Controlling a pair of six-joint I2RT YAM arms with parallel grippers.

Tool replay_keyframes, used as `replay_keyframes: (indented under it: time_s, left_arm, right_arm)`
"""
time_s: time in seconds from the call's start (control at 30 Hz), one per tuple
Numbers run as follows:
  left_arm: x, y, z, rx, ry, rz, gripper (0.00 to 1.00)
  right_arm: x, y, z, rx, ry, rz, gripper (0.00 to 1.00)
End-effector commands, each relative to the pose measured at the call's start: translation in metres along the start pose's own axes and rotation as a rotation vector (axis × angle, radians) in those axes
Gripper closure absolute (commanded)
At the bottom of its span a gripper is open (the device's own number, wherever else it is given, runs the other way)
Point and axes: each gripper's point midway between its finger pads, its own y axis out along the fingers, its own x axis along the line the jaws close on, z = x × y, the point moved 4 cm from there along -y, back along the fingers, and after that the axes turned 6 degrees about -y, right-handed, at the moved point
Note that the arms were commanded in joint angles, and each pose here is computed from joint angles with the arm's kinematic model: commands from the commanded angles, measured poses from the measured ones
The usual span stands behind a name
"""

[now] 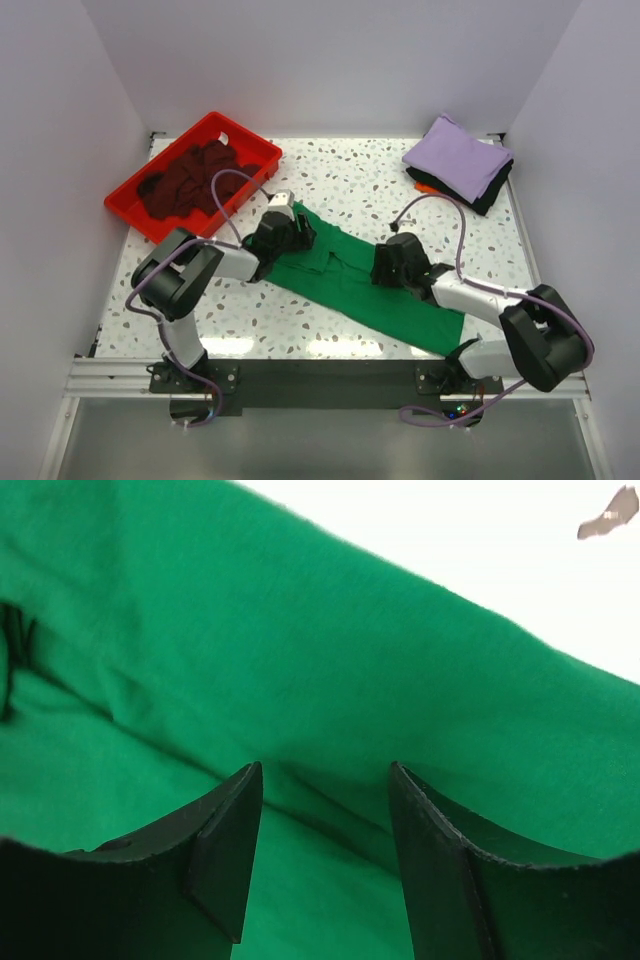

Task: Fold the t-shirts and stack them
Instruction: Fold the tshirt

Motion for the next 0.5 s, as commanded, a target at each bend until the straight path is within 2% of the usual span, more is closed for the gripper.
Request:
replay_keyframes:
  time_s: [0.0, 0.07, 0.2, 0.47]
  left_arm:
    - [0.008, 0.018, 0.005, 0.055, 0.058, -0.072, 0.33]
    - [0.007, 0.027, 0.008, 0.076, 0.068, -0.076, 0.33]
    - [-0.006, 0.035, -0.010, 0.038, 0.082, -0.048, 0.32]
    - [-0.030, -0.002, -0.063, -0.087, 0.089, -0.015, 0.24]
  right_arm:
    - [-0.002, -0.013, 0.012, 0.055, 0.040, -0.008, 0.43]
    - [0.002, -0.019, 0.013, 0.056, 0.044, -0.048, 0.43]
    - [-0.001, -0.027, 0.004, 0.013, 0.032, -0.034, 0.42]
    - [0.002, -0.030, -0.014, -0.071, 0.010, -0.052, 0.39]
